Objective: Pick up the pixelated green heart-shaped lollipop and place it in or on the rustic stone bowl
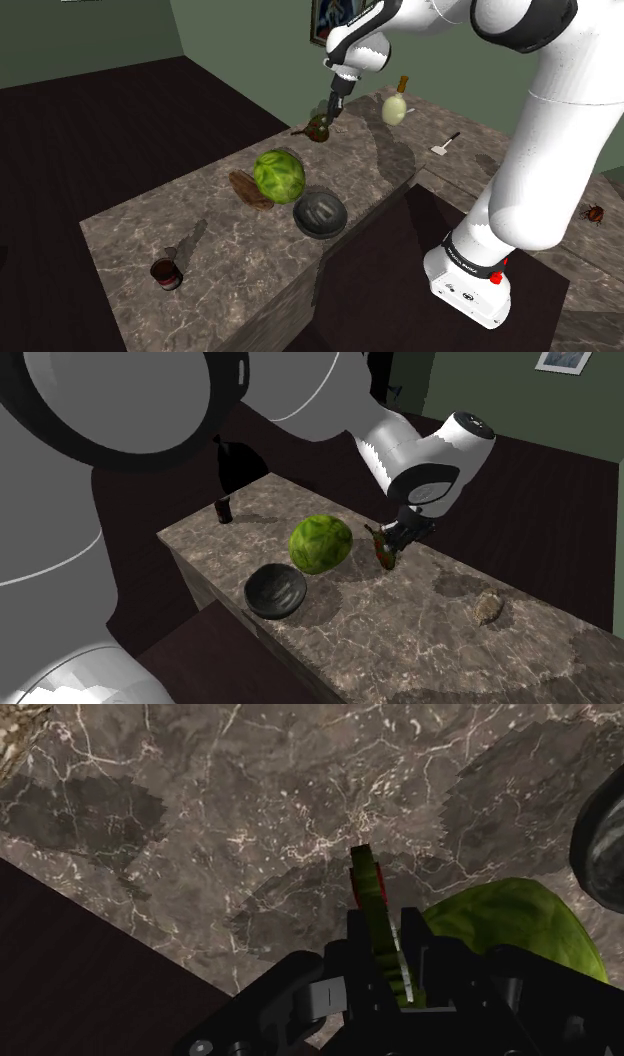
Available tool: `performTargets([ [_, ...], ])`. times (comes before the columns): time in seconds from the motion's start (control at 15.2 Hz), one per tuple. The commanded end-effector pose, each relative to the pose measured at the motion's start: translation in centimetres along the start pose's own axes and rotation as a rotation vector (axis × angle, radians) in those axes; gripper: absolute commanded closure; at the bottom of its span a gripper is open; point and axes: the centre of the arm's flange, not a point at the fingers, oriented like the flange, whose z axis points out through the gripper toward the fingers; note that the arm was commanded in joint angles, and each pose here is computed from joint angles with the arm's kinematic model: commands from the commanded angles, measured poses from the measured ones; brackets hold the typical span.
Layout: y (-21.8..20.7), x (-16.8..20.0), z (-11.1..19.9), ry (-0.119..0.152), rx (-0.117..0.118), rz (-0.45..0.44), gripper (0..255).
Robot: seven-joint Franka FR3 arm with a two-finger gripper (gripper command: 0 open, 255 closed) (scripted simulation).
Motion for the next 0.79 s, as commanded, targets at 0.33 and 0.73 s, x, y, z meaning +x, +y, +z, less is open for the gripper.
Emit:
performTargets([
  [0.33, -1.4, 0.9, -2.9, 0.000, 0.000, 0.000, 255],
  [0.73, -9.2, 2.3, -3.1, 0.000, 0.000, 0.000, 255],
])
